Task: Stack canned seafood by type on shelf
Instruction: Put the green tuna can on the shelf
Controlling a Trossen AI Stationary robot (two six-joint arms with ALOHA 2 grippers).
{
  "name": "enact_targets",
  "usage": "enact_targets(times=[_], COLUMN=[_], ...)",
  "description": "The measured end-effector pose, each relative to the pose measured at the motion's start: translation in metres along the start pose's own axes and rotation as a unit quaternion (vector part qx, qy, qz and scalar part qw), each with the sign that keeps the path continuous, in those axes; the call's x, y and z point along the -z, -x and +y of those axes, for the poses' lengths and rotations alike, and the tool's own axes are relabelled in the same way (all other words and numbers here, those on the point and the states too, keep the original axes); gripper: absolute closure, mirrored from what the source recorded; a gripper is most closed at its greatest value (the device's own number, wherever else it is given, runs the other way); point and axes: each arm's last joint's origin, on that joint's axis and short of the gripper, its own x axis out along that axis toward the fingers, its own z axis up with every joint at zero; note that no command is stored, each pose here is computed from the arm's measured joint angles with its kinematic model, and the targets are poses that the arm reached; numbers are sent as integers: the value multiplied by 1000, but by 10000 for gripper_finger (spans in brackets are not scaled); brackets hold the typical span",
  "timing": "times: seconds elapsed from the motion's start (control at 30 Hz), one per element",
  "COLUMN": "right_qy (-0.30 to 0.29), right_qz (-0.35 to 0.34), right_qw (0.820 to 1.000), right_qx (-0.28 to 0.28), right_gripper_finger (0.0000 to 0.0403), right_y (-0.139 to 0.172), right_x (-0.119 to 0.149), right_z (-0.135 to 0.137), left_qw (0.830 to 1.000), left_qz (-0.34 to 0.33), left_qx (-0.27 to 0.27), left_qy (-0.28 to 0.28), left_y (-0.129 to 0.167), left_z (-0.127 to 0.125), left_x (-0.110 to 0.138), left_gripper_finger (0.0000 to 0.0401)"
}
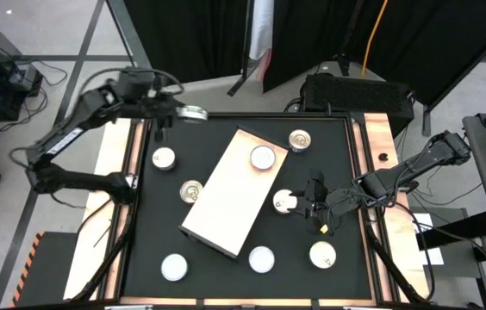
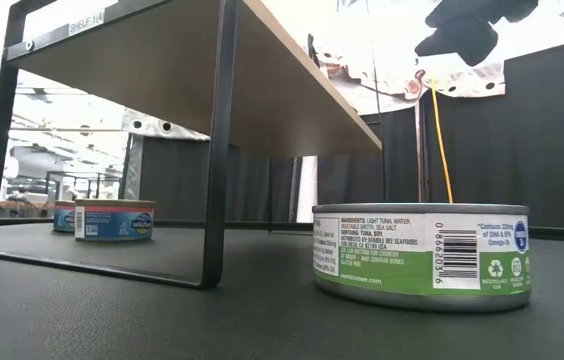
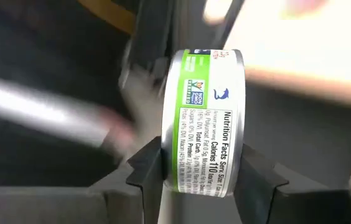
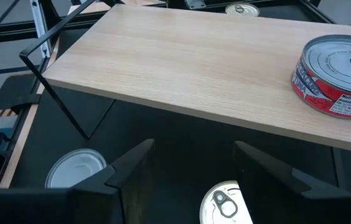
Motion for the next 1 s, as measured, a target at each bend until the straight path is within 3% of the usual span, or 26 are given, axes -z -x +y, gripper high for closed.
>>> enact_targets(times=[0.1,0.27,0.37,0.43,0.5,0.77,1.0], right_qy=[0,-1,-1,-1,-3,-4,-8], right_qz=[0,0,0,0,0,-1,3], right_qw=[1000,1000,1000,1000,1000,1000,1000], right_qx=[0,0,0,0,0,-1,0], right_gripper_finger=[193,193,193,193,193,193,193], right_y=[0,0,0,0,0,0,-2], right_x=[0,0,0,0,0,0,1], right_z=[0,0,0,0,0,0,1], left_qw=[992,965,934,899,872,830,814], left_qz=[-91,-148,-151,-129,-117,-13,35], left_qx=[46,145,219,269,309,367,393], left_qy=[68,161,239,322,361,419,427], left_y=[21,31,26,19,12,-52,-98], left_z=[-4,-12,-15,-17,-19,-42,-74], left_x=[-13,-18,-24,-27,-31,-41,-53], left_gripper_finger=[251,251,251,251,251,251,250])
